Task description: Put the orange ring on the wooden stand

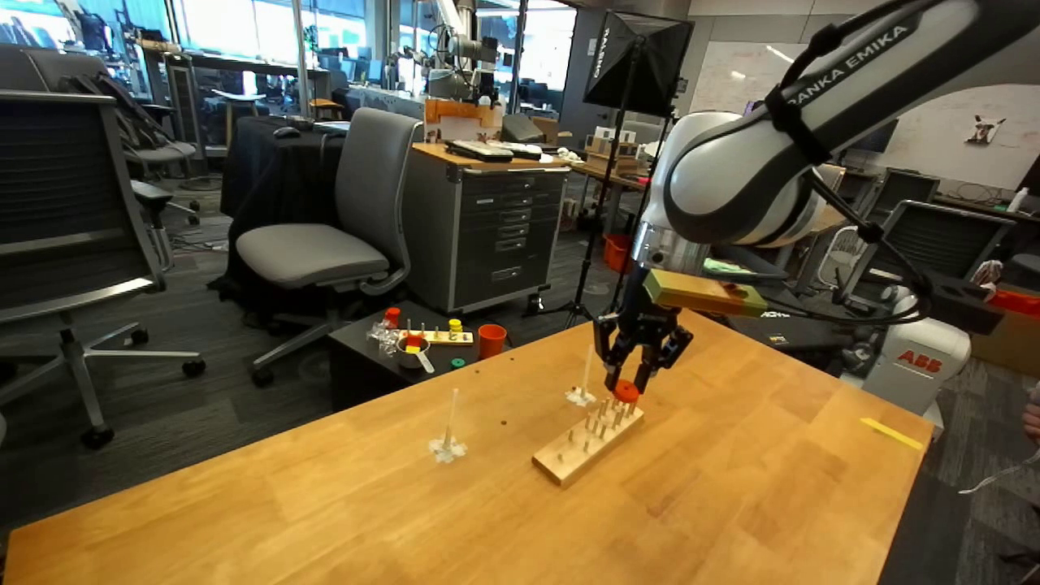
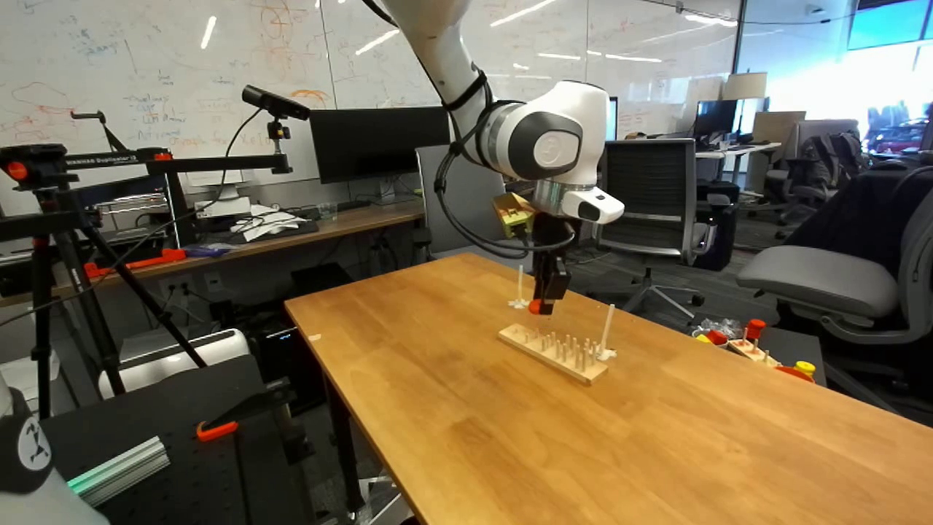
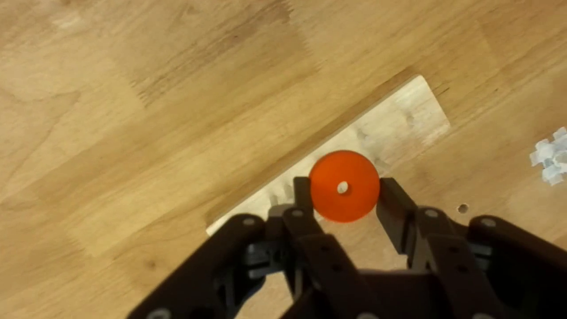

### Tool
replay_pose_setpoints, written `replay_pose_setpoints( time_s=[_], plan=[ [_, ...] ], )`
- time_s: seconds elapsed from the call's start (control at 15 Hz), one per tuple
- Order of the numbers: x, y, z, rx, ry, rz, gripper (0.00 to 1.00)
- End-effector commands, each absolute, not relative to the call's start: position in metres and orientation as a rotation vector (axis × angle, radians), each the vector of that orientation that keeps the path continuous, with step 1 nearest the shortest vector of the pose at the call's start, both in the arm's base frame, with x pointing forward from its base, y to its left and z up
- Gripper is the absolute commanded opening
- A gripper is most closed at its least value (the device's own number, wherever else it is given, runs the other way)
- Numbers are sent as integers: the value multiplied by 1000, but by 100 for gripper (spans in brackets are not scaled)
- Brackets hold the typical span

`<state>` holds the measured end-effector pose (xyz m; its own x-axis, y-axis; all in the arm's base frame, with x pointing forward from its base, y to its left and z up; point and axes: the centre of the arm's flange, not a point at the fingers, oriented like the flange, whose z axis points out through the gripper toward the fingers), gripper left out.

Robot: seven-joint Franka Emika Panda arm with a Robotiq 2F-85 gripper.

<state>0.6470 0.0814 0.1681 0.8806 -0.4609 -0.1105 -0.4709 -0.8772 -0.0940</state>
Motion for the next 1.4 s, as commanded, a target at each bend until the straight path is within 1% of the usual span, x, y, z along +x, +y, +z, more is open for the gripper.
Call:
replay_pose_setpoints(
  time_s=[0.0,0.73,1.33],
  plan=[
    [675,98,172,-2944,672,134,17],
    [715,136,137,-2949,591,199,17],
    [722,137,110,-2946,591,258,17]
  ],
)
